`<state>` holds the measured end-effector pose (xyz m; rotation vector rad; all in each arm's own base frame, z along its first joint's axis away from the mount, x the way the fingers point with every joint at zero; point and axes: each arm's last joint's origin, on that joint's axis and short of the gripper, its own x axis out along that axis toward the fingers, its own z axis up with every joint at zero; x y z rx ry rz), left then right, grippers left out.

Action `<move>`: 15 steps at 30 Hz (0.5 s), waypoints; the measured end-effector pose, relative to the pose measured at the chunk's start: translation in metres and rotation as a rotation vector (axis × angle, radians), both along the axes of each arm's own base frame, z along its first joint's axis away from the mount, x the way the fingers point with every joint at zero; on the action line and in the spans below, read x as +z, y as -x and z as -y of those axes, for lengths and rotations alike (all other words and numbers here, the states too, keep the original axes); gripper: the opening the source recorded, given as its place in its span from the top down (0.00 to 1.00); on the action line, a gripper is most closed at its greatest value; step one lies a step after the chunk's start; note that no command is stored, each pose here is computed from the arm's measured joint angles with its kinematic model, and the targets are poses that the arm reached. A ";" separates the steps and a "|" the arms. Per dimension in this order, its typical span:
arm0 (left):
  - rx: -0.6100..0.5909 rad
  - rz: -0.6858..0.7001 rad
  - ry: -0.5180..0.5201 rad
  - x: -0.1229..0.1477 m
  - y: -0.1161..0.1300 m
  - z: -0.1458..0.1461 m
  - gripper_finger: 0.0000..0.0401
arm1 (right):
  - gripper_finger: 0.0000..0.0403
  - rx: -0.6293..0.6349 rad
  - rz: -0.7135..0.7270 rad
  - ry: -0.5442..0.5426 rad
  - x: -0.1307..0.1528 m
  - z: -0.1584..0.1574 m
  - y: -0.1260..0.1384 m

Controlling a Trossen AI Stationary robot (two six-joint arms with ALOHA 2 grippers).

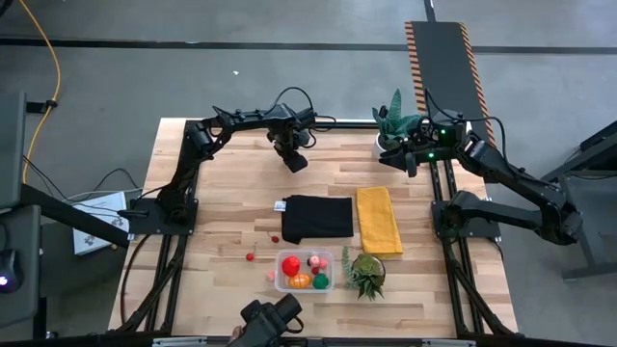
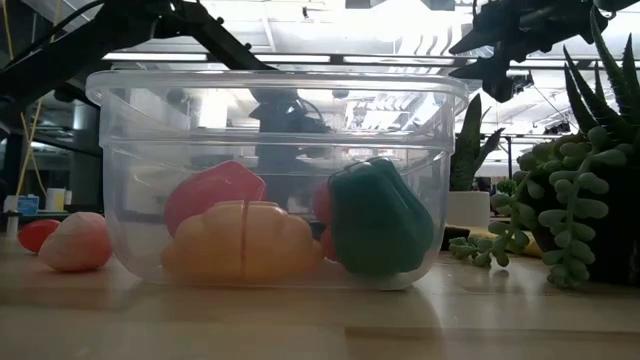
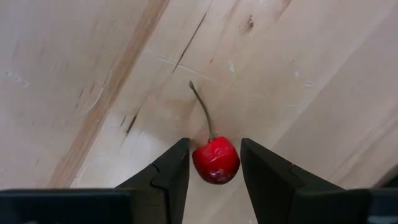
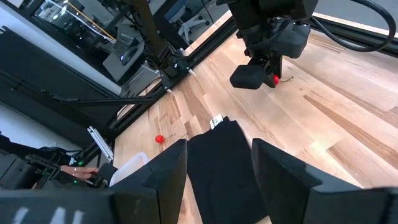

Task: Pick and placing Produce into tupperware
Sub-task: Put the top red cherry into the transparent bin

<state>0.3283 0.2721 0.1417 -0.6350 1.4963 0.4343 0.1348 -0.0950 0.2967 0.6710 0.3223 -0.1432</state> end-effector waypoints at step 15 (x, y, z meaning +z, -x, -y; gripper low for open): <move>0.031 -0.012 0.021 0.000 0.001 0.001 0.83 | 0.57 0.003 0.000 0.008 0.000 0.000 0.000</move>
